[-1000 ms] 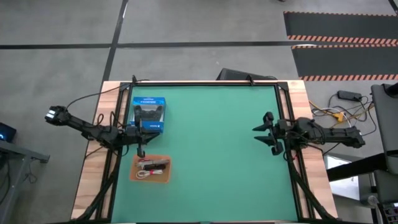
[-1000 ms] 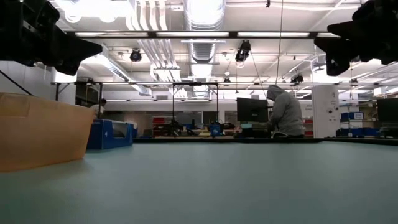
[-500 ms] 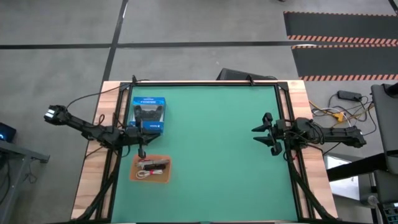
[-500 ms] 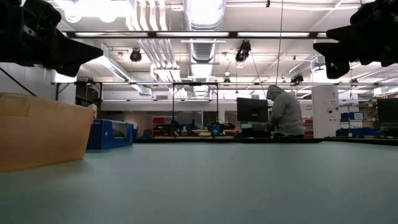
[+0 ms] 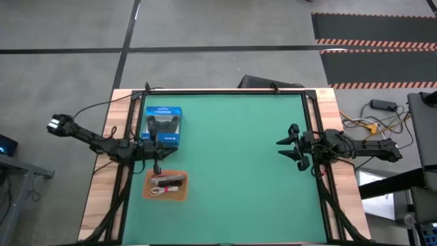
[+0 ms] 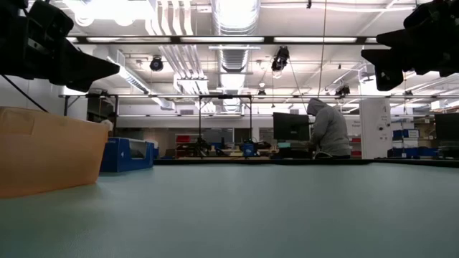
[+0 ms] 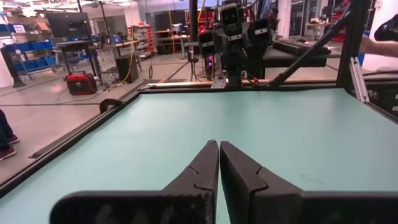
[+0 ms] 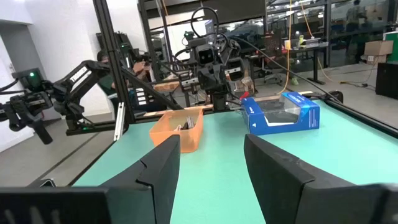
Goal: Pick and place USB-C Cables
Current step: Return to Home Position
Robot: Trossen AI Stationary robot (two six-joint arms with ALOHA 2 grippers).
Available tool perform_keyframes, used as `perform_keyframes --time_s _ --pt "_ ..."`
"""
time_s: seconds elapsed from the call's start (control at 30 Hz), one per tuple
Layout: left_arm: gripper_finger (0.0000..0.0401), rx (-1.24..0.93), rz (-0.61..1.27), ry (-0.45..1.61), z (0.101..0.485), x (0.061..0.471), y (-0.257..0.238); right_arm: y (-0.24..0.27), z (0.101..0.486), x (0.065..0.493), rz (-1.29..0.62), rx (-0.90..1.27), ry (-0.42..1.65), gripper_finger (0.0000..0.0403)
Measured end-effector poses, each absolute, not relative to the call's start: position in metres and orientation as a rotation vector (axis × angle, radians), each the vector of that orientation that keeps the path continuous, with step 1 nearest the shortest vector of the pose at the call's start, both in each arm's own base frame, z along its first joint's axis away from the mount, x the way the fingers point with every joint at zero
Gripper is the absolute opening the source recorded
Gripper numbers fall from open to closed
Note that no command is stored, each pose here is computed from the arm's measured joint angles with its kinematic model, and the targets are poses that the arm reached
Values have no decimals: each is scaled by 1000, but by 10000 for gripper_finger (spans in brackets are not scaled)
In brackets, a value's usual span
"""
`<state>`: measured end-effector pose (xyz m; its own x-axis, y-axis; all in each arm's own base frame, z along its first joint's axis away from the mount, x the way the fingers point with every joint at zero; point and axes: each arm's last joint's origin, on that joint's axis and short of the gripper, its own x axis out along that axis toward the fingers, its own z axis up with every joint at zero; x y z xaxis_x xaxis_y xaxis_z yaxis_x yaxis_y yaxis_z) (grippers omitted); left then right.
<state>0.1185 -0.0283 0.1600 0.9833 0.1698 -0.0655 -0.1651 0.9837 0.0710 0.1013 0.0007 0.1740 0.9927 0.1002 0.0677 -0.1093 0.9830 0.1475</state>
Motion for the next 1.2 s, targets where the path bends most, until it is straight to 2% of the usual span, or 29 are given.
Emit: perform_keyframes --time_s 1.2 --pt "1 151 164 254 139 127 -32 1 174 101 105 151 -59 178"
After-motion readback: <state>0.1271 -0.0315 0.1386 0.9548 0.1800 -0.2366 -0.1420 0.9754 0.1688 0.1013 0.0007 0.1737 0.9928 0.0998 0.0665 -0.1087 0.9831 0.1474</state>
